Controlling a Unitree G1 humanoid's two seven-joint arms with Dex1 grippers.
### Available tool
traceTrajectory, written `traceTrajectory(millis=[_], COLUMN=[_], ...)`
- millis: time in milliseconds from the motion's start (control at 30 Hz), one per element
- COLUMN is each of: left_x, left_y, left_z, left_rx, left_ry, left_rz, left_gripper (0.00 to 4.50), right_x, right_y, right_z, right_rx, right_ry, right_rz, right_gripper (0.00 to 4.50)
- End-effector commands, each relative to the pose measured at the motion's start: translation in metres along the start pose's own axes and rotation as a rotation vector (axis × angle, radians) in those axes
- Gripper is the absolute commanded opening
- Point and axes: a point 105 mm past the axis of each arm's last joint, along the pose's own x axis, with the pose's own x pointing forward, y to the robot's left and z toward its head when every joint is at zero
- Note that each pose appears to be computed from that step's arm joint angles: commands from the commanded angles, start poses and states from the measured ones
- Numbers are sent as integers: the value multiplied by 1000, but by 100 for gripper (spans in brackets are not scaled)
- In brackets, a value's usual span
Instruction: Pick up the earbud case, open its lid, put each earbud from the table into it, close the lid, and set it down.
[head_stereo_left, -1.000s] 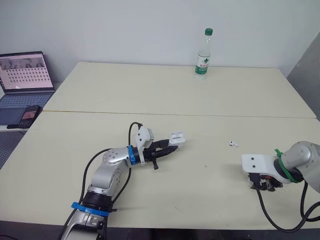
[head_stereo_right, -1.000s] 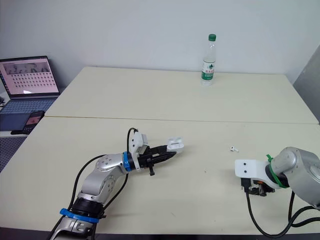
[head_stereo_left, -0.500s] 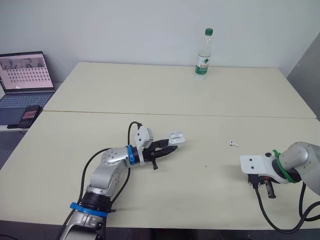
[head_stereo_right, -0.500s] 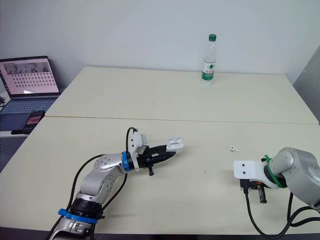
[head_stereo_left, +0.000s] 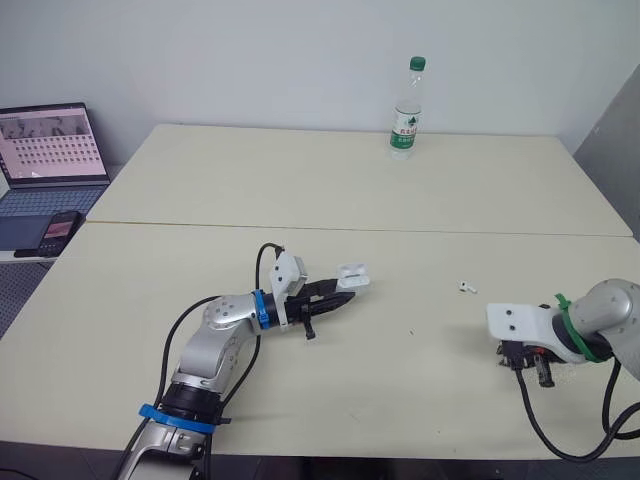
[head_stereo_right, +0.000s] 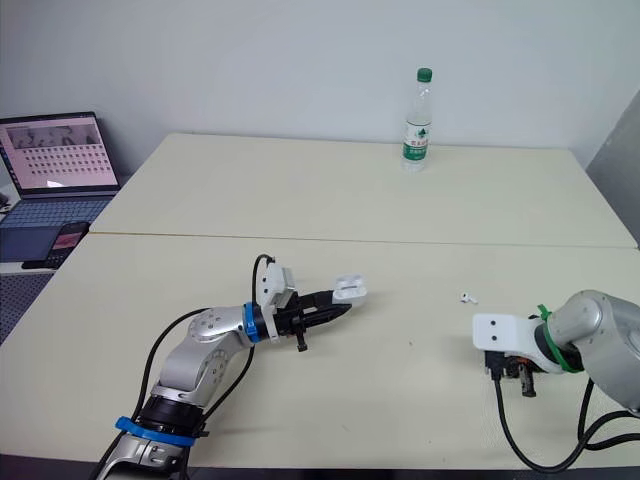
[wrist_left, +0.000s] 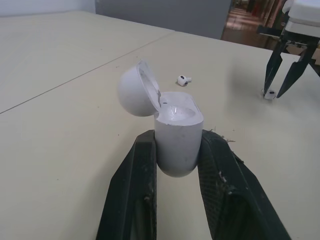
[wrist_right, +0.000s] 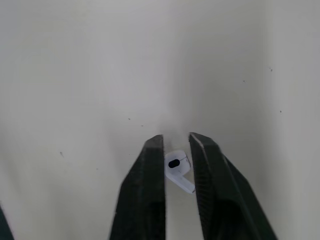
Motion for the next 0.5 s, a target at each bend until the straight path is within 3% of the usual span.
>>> traceTrajectory(millis=[33, 500], left_x=[5, 3], left_y=[-3, -3], left_z=[15, 14], left_rx=[46, 45], left_ry=[-33, -31], left_rz=[-24, -17], left_gripper=[77, 77], right_x=[-11, 2], right_y=[-5, -8], right_z=[-3, -20], right_rx=[-25, -132], right_ry=[24, 76], right_rz=[-47, -34], right_gripper=[203, 203])
